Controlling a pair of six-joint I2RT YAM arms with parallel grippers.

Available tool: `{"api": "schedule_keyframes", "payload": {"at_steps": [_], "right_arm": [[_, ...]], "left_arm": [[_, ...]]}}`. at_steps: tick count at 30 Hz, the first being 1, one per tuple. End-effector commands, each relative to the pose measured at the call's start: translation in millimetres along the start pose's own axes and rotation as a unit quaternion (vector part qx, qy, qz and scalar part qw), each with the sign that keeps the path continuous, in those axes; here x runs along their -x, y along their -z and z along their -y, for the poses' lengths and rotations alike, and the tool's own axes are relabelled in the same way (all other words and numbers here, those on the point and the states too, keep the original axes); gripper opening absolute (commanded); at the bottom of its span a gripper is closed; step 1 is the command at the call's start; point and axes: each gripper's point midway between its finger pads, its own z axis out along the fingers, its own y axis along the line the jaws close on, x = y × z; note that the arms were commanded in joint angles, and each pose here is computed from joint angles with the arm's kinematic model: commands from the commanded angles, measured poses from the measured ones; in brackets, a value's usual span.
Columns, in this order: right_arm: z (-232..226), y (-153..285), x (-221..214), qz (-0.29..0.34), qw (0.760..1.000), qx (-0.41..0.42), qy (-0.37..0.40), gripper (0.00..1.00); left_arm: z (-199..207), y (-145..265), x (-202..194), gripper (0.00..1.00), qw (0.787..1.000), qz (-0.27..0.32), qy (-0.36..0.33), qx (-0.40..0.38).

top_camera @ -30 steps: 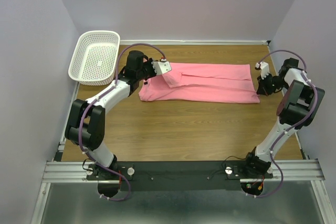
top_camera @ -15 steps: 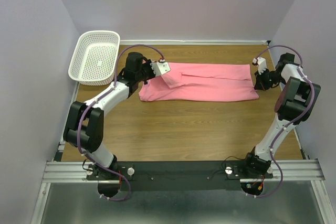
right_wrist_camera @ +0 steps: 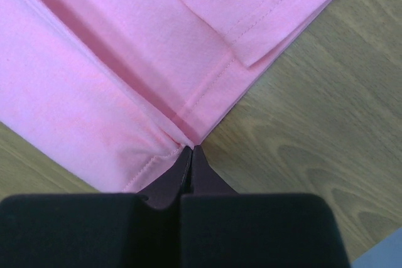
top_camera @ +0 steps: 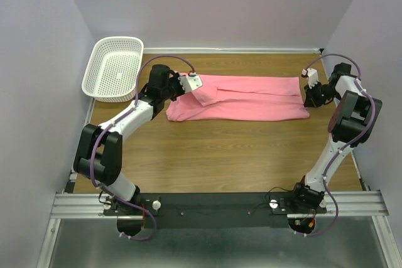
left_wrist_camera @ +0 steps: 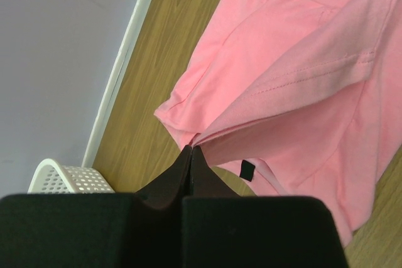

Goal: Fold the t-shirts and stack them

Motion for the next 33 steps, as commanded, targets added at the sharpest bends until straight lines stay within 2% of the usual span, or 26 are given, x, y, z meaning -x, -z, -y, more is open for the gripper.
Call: {"api": "schedule_keyframes", "payload": {"at_steps": [1, 14, 17, 18, 21, 25, 33], "right_arm": [[7.5, -4.5, 1.9, -0.005, 1.0, -0.006, -0.002, 0.01], [8.3, -6.2, 1.5, -0.007, 1.0, -0.006, -0.005, 0.05], [9.4, -5.2, 5.4, -0.002, 1.0, -0.008, -0.012, 0.15], [10.9, -3.5, 9.1, 0.004, 1.0, -0.01, -0.017, 0.3], [17.1, 6.4, 27.4, 0.027, 0.998, -0.023, -0.044, 0.43], [23.3, 25.1, 56.3, 0.069, 0.994, -0.043, -0.076, 0.47], [-22.1, 40.6, 87.2, 0.152, 0.984, 0.031, -0.084, 0.49]], "left_arm": [[-7.5, 6.5, -2.3, 0.0, 1.0, -0.01, 0.003, 0.013], [-9.5, -0.5, -2.1, 0.0, 1.0, -0.013, 0.002, 0.007], [-8.9, -1.3, -2.2, 0.0, 1.0, -0.012, 0.002, 0.005], [-9.1, -2.1, -1.9, 0.0, 1.0, -0.012, 0.003, 0.005], [-9.5, -3.6, -0.8, 0.0, 1.0, -0.01, 0.004, 0.003], [-10.6, -4.9, 0.0, 0.0, 1.0, -0.009, 0.004, 0.003], [-15.1, -12.5, 0.2, 0.0, 1.0, -0.012, 0.005, 0.004]]}}
